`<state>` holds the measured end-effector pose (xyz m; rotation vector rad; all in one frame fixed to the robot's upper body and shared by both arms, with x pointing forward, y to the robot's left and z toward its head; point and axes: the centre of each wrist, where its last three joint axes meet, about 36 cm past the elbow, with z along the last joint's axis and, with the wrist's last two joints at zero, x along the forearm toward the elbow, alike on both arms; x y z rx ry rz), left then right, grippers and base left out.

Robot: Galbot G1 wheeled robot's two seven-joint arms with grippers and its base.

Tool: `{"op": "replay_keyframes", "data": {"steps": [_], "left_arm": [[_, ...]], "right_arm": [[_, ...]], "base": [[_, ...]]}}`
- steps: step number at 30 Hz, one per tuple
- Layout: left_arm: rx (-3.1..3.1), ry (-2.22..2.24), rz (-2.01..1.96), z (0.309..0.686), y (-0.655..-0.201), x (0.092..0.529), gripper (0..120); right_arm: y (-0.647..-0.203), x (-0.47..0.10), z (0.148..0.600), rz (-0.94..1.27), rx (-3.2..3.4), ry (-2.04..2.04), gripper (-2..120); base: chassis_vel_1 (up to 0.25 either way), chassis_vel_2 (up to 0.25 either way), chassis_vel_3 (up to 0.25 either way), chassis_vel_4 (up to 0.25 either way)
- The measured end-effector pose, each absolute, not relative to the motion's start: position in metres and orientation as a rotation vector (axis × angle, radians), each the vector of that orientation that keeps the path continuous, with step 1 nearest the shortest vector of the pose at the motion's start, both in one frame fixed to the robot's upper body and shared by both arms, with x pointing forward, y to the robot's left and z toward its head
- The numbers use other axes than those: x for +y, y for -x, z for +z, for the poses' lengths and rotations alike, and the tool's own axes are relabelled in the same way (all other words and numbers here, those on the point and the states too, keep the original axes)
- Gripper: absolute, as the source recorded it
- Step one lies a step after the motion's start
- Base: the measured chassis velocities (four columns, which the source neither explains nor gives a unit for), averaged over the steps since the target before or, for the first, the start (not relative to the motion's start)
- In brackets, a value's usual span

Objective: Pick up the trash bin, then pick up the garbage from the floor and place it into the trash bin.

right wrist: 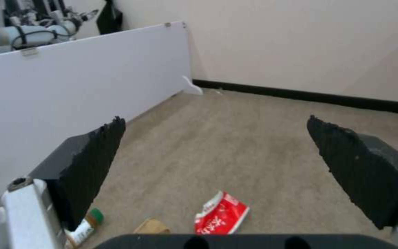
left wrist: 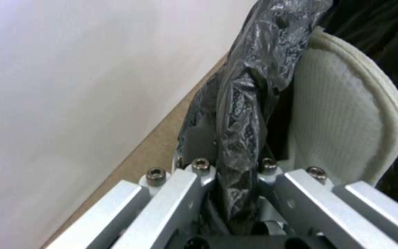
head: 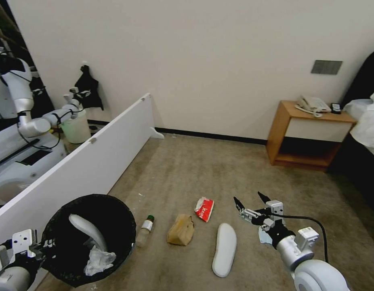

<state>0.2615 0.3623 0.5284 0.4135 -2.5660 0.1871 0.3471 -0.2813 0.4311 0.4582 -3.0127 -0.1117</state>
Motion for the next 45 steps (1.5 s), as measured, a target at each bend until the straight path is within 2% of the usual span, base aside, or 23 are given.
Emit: {"op": "replay_keyframes", "data": {"steps": [25, 45], "left_arm": [[-2.564, -0.44, 0.173, 0.525, -0.263, 0.364, 3], [-2.568, -0.467, 0.184, 0.529, -0.256, 0.359, 3]], "right_arm": [[-0.339, -0.278, 0.416, -0.054, -2.98, -0.484, 100], [-0.328, -0.239, 0.354, -0.141, -2.858, -0.826, 100]], "base": [[0.033, 0.035, 0.039, 0.038], [0.0, 0.0, 0.0, 0.0]]}}
